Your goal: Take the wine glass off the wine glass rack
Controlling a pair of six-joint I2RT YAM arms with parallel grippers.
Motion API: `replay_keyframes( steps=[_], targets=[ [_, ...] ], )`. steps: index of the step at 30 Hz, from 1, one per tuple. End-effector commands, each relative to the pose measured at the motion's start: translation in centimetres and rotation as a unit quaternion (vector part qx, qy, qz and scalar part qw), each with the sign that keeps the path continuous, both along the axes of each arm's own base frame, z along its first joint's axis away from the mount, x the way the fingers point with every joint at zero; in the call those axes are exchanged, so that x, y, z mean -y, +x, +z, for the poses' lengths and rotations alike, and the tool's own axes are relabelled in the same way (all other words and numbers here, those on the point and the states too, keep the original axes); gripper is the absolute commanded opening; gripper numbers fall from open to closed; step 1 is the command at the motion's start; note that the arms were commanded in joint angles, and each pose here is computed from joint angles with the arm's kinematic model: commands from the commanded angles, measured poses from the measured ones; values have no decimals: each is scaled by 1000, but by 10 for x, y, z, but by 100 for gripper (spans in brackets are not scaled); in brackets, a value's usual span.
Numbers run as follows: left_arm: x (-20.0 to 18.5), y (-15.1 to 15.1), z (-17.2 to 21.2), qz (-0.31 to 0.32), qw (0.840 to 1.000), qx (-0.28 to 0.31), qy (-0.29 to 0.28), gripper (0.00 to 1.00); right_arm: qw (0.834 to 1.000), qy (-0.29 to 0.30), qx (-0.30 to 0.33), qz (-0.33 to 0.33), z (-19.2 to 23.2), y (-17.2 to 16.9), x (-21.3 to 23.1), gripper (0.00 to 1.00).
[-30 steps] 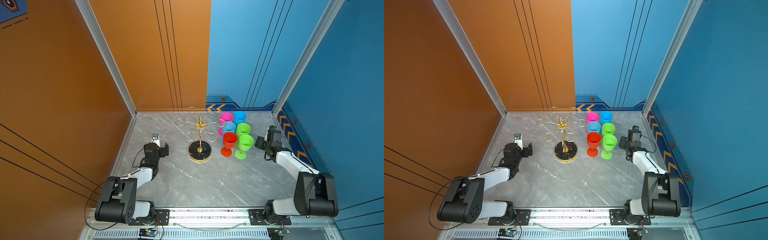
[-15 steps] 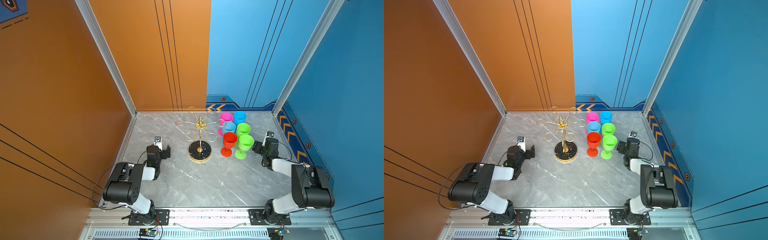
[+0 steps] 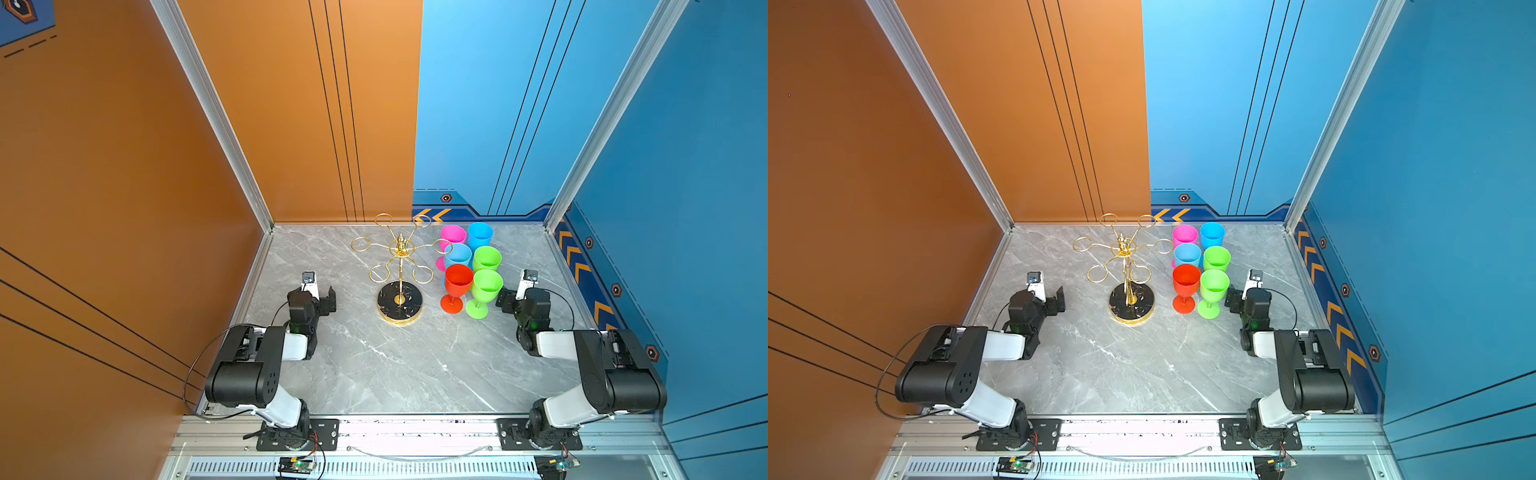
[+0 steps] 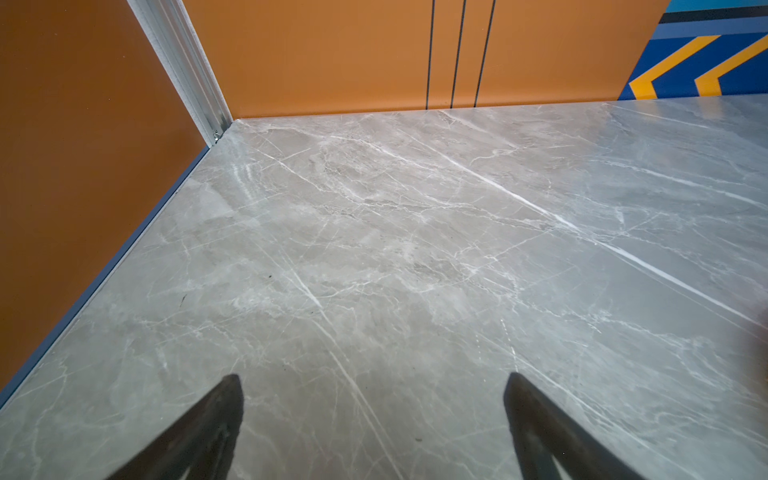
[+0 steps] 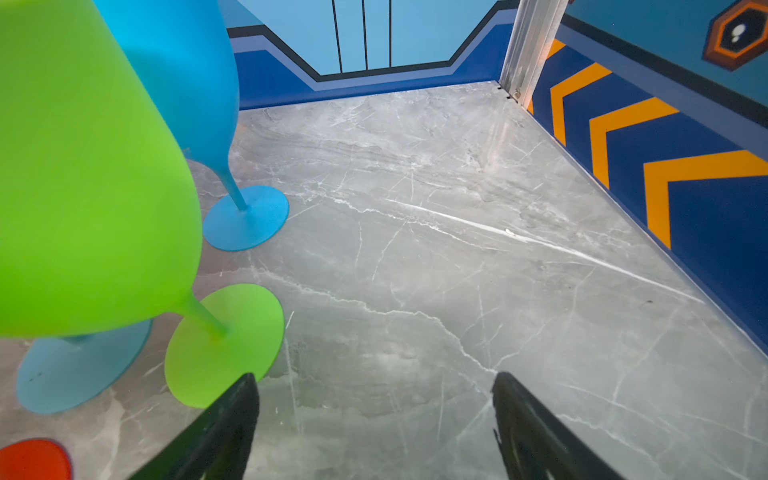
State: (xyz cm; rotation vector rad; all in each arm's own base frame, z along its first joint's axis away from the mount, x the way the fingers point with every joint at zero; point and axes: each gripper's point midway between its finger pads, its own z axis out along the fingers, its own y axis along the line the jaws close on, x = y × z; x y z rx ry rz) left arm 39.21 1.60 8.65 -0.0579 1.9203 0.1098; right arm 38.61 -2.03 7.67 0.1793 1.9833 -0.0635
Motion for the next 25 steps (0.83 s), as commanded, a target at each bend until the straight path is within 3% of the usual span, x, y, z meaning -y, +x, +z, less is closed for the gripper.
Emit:
replay_keyframes(
  steps=[1,4,25],
  targets=[
    [1,4,3,-4,1000,6,-16,98,999,-11,42,-5,16,6,3,90],
    [1,4,2,-4,1000,4,-18,98,999,-14,39,-7,16,6,3,100],
    [0,3,3,-4,1000,5,-18,98,999,-27,37,4,16,8,-4,100]
  ],
)
